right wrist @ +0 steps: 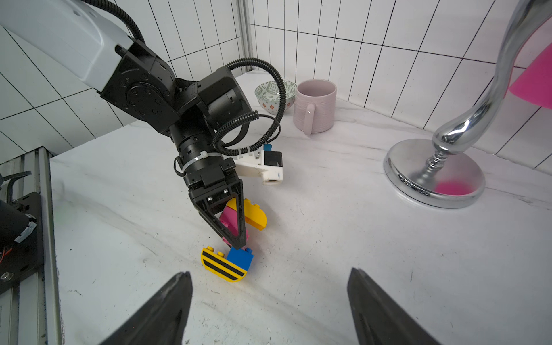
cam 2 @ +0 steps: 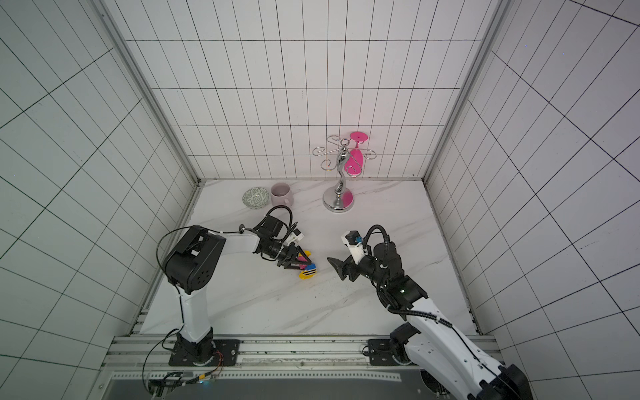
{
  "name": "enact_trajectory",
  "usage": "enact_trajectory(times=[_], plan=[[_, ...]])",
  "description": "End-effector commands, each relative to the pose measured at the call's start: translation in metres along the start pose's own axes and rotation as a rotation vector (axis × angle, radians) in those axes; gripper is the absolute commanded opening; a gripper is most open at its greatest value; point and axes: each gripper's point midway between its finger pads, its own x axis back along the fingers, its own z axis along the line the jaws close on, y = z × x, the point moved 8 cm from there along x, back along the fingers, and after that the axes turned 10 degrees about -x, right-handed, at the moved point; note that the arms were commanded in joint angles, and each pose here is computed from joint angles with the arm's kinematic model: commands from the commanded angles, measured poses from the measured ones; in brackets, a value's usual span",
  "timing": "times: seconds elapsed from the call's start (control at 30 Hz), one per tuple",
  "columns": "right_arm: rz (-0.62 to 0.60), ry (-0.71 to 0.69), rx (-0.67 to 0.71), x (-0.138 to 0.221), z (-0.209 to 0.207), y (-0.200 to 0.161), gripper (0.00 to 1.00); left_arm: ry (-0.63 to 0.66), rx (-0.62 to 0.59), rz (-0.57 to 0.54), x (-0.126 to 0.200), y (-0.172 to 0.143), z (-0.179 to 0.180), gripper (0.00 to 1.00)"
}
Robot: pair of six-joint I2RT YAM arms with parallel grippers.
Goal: Assemble the letter s with lego
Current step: Adjust the lego brick at the center of the board.
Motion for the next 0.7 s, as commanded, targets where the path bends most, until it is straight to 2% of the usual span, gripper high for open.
enact_trajectory(times=[0.0,0.27,0.67], plan=[[-0.032,-0.003,0.010,0.005,0.000,0.012,0.85,0.093,0.076,0.002,-0.002,-0.003,0.024,0.48],[-0.035,0.000,0.010,0.006,0.001,0.011,0.85,0.120,0.099,-0.003,0.002,0.003,0.030,0.48],[-0.047,0.008,0.009,0.004,-0.001,0.011,0.85,0.199,0.130,-0.052,0.025,0.007,0.044,0.48]])
